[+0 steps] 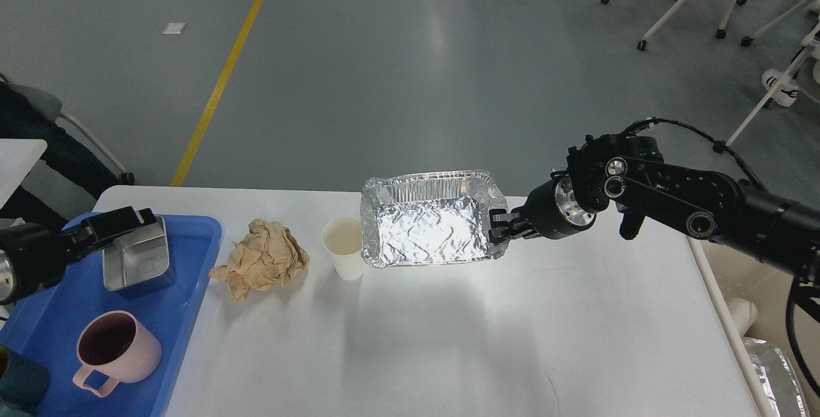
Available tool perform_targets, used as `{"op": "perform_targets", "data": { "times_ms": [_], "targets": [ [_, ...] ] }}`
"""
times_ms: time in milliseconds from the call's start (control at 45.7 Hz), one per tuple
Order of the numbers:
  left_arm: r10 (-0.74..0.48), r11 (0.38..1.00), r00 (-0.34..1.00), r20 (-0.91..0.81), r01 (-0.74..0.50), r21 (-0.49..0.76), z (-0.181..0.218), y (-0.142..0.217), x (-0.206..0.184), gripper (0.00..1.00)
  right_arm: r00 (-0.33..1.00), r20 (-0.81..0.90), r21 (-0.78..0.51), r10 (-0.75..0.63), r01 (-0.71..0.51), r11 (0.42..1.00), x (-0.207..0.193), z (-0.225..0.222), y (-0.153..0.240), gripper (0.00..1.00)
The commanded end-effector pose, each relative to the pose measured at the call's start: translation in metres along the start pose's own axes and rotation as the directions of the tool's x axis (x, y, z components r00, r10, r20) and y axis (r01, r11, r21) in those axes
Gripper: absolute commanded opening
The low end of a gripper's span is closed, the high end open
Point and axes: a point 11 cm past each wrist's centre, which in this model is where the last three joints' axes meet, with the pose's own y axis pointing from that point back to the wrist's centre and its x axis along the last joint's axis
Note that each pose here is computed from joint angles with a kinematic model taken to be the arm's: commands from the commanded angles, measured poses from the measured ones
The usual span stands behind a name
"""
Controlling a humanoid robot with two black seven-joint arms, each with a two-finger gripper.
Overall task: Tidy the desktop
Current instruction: 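Reach the left gripper to the white paper cup and grasp it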
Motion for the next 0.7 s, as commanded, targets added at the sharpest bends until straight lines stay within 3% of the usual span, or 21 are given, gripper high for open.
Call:
{"op": "perform_targets", "data": {
  "times_ms": [0,306,678],
  "targets": [
    [-0.029,0.999,0.998,0.055,0.03,-0.018,0.022,-0.039,0.0,0.95,1.0,0.006,-0.002,-0.001,0.001,1.0,-0.003,0.002,-0.002,0.0],
    [-0.121,0.993,0.984,0.133,0.122,0.002,0.063,-0.144,-0.037,0.94,1.0,0.007,0.0,0.001,-0.001,1.0,-0.003,0.002,-0.004,0.0],
    [-0.179,0.979,0.968,0.174,0.192,-0.062,0.108,-0.178,-0.083,0.87,1.0,0.009,0.0,0.007,-0.007,1.0,-0.002,0.002,-0.004,0.0]
  ]
}}
